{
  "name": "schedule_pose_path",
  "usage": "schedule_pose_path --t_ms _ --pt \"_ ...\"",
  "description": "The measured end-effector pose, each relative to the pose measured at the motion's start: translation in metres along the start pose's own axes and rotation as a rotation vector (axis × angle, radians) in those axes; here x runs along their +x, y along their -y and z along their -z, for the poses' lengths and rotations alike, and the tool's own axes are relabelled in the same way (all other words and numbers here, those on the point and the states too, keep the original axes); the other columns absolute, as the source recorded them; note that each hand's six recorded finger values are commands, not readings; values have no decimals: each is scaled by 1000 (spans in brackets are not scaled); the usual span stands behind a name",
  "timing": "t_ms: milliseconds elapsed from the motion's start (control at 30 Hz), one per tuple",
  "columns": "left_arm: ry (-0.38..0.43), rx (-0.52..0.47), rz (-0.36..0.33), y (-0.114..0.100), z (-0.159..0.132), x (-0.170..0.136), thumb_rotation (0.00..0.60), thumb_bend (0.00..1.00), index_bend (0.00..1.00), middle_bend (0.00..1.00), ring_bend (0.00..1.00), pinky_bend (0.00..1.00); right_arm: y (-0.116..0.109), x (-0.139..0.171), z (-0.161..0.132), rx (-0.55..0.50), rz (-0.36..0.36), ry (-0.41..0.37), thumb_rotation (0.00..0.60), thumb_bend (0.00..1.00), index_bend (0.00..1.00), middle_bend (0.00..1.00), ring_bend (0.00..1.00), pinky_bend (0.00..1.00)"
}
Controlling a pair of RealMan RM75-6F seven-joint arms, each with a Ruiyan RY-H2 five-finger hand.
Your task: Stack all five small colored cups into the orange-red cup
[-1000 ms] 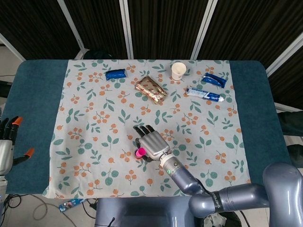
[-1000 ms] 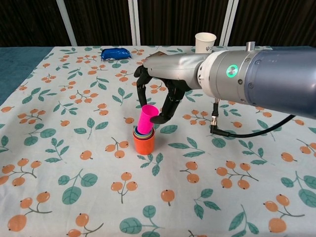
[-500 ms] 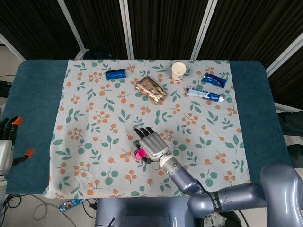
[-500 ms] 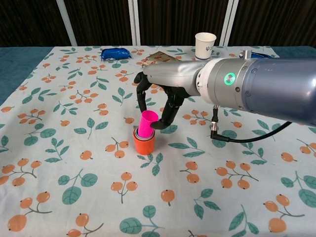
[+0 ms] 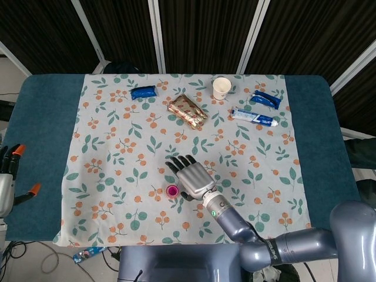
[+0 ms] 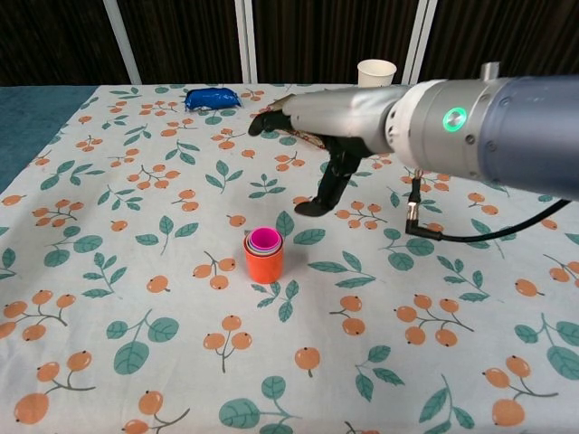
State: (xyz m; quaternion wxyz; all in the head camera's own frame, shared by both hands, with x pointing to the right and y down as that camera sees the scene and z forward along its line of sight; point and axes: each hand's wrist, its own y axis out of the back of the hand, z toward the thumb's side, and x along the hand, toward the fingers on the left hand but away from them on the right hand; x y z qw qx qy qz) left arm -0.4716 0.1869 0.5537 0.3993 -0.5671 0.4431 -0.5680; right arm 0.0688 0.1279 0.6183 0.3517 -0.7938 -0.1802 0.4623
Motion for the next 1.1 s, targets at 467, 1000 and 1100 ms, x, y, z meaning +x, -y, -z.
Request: schedule_pose_path --t_ms 467,1000,1100 --pt "10 15 10 2 -6 -3 600 157 73 55 0 33 -46 106 123 78 184 199 600 303 1 0 0 87" --pt "-36 11 37 5 0 -5 600 158 63 48 0 33 17 275 214 113 367 453 600 304 1 0 0 71" --pt "-38 19 44 6 0 -5 600 158 62 47 0 32 22 279 214 119 390 458 600 304 1 0 0 68"
